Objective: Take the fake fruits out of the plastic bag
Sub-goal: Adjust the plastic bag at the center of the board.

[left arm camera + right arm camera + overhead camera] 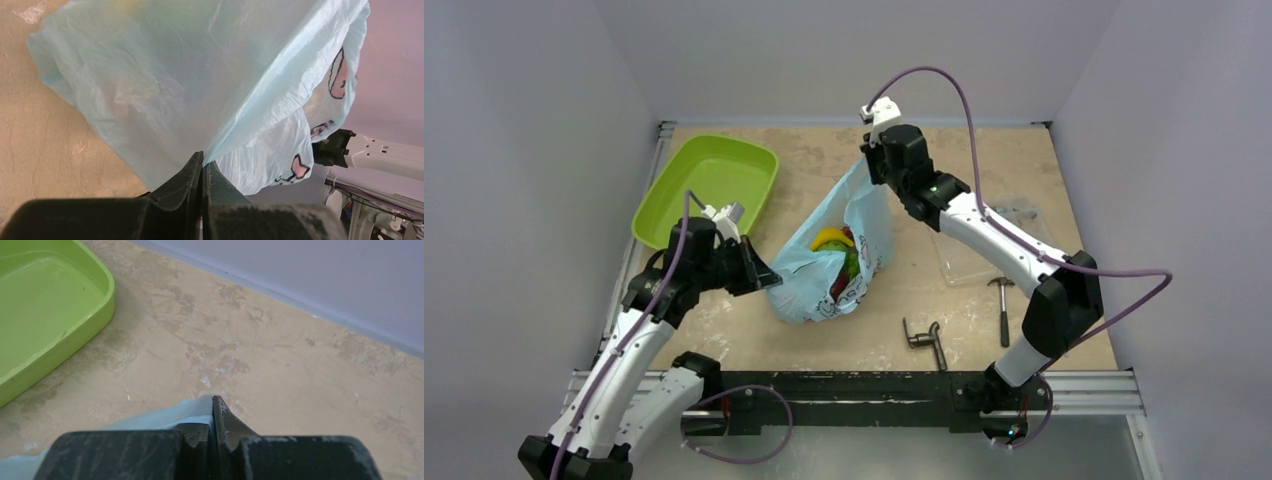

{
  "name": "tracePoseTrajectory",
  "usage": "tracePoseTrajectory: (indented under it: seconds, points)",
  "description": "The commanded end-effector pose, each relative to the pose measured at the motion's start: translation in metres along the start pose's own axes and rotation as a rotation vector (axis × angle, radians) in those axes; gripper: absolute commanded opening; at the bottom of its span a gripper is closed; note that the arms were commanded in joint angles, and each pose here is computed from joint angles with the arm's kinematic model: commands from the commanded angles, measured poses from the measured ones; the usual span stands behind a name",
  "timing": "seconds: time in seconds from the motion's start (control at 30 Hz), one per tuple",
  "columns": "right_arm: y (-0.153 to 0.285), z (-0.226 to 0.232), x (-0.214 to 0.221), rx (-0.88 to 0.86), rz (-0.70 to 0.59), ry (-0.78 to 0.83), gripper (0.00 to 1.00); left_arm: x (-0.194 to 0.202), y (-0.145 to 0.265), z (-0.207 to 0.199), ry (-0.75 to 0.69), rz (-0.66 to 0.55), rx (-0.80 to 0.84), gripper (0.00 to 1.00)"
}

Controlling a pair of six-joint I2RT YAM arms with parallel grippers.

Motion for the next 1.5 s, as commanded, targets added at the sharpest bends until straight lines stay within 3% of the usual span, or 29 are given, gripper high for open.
tracePoseTrajectory:
  seconds: [0.0,0.13,0.2,0.33,0.4,0.5,0.73,0.83,0.87,0.9,0.93,1.03,1.07,1.13,1.3,1.4,1.47]
  points:
    - [0.017,-0.015,-0.042,-0.012,-0.036,0.050,0.06,-0.007,0.008,-0.012,-0.089,0.050,0.021,0.00]
    - [0.034,0.000,-0.030,-0.073,0.067,-0.022,0.28,-0.005,0.005,-0.010,-0.099,0.071,0.013,0.00]
    - [0.046,0.010,-0.021,-0.088,0.107,-0.044,0.38,0.000,0.002,-0.006,-0.088,0.080,0.012,0.17]
    - [0.078,0.042,-0.012,-0.120,0.129,-0.038,0.72,0.010,0.000,-0.005,-0.081,0.107,0.054,0.57]
    - [0.092,0.063,-0.004,-0.171,0.145,-0.037,0.96,0.015,0.000,-0.008,-0.086,0.121,0.096,0.78]
    - [0.107,0.086,0.012,-0.242,0.164,-0.034,0.99,0.017,-0.003,-0.006,-0.092,0.120,0.104,0.90]
    - [0.094,0.060,0.077,0.014,0.255,-0.026,0.99,0.010,-0.026,0.020,-0.085,0.116,-0.044,0.91]
    - [0.091,0.052,0.098,0.073,0.243,-0.049,0.92,0.003,-0.038,0.028,-0.067,0.082,-0.077,0.76]
    - [0.091,0.046,0.107,0.100,0.238,-0.054,0.78,0.001,-0.041,0.030,-0.061,0.064,-0.084,0.62]
    - [0.091,0.040,0.109,0.133,0.211,-0.073,0.56,-0.003,-0.043,0.033,-0.059,0.041,-0.105,0.45]
    - [0.093,0.033,0.114,0.163,0.198,-0.092,0.41,-0.007,-0.044,0.038,-0.061,0.008,-0.138,0.34]
    - [0.103,0.004,0.124,0.296,0.145,-0.162,0.11,-0.027,-0.033,0.067,-0.090,-0.095,-0.360,0.00]
    - [0.108,-0.010,0.126,0.351,0.125,-0.195,0.01,-0.033,-0.026,0.079,-0.093,-0.123,-0.458,0.00]
    - [0.116,-0.038,0.125,0.410,0.075,-0.282,0.00,-0.041,-0.020,0.082,-0.095,-0.136,-0.474,0.00]
    - [0.134,-0.052,0.082,0.200,-0.129,-0.337,0.01,-0.059,-0.037,0.013,-0.095,-0.039,-0.067,0.00]
    - [0.134,-0.057,0.052,0.230,-0.165,-0.338,0.00,-0.085,-0.043,-0.025,-0.083,0.014,0.060,0.00]
    - [0.128,-0.058,0.038,0.251,-0.154,-0.327,0.00,-0.117,-0.038,-0.054,-0.108,-0.026,0.120,0.00]
Point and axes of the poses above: each gripper's point midway between its finger pads, its own y axis back along the fingers, its own z axis along the line the jaws close on, x = y × z, the point moved 3 cm from there along y, back along the fingers, and after that the axes turned 1 degree about -y, right-handed, at the moved point
